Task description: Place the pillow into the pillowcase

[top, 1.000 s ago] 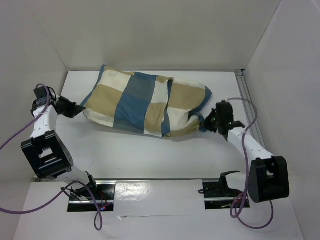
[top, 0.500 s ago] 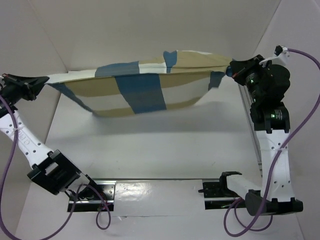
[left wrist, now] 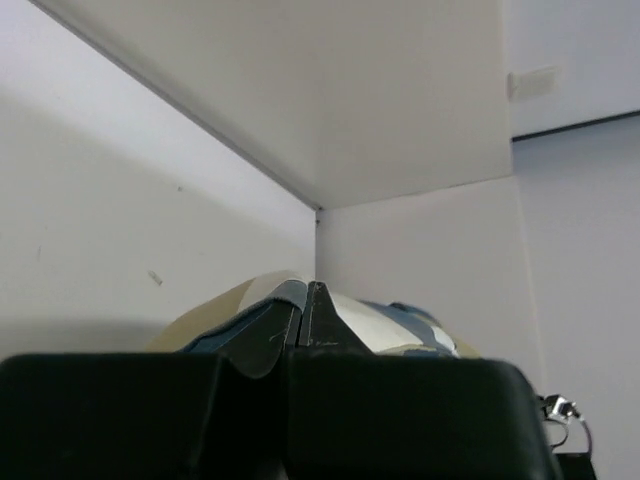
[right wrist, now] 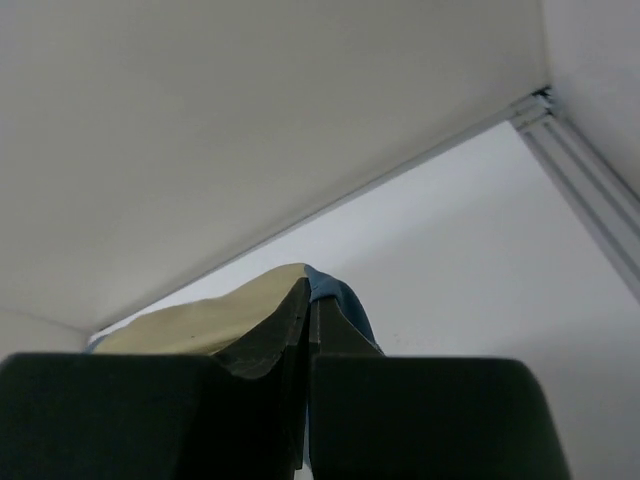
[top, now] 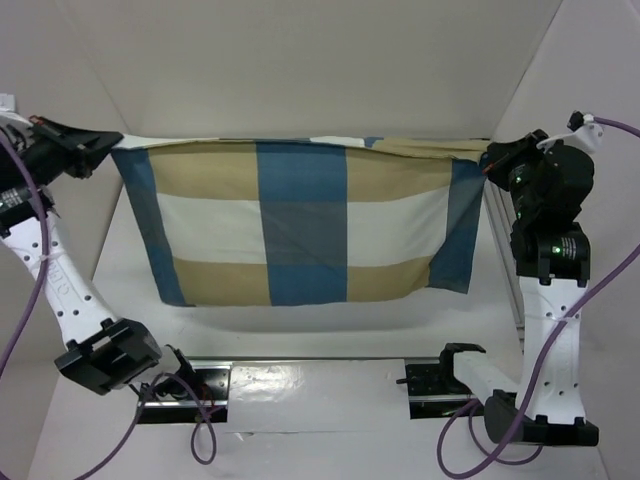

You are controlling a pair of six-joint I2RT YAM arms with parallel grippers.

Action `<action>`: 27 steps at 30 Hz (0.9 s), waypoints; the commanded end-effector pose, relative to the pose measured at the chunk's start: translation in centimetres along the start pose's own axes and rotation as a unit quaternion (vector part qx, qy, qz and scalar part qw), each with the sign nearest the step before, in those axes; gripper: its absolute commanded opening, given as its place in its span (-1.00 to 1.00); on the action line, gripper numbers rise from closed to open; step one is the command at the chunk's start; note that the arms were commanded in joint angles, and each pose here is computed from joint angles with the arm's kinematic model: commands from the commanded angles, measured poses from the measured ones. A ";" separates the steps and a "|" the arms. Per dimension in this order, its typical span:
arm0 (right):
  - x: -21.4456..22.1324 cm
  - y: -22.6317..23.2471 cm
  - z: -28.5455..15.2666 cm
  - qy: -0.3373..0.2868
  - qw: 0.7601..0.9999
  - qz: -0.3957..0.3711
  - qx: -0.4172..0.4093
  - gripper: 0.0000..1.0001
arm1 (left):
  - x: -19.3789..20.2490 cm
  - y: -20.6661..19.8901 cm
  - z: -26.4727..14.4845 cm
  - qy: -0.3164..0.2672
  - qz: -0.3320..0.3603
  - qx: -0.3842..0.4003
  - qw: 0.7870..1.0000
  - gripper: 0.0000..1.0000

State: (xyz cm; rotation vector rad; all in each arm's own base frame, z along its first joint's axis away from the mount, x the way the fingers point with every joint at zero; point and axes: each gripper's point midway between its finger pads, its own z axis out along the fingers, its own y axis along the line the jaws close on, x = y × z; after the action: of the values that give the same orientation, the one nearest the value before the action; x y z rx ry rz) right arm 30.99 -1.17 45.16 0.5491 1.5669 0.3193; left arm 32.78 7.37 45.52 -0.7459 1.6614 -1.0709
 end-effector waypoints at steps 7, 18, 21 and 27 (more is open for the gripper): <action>3.3 -5.7 7.1 0.004 0.996 -0.017 0.089 -1.00 | -0.1 5.9 8.0 -0.006 0.060 -0.091 0.994 -1.00; -2.7 -3.2 -0.9 -0.102 0.993 0.002 0.058 -1.00 | -1.4 -0.1 1.4 -0.047 0.084 -0.014 0.995 -1.00; -4.6 -2.7 -4.1 -0.137 0.989 0.007 0.053 -1.00 | -1.3 -2.3 -1.7 -0.082 0.097 0.003 0.992 -1.00; -6.6 -2.1 -7.0 -0.165 0.985 0.012 0.055 -1.00 | -1.0 -5.2 -4.4 -0.103 0.124 0.010 0.987 -1.00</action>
State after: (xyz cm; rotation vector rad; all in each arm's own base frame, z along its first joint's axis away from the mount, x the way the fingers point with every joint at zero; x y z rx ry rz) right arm 25.27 -2.34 47.36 0.5785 1.3945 0.2845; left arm 28.69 5.73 49.05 -0.6324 1.5840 -0.8974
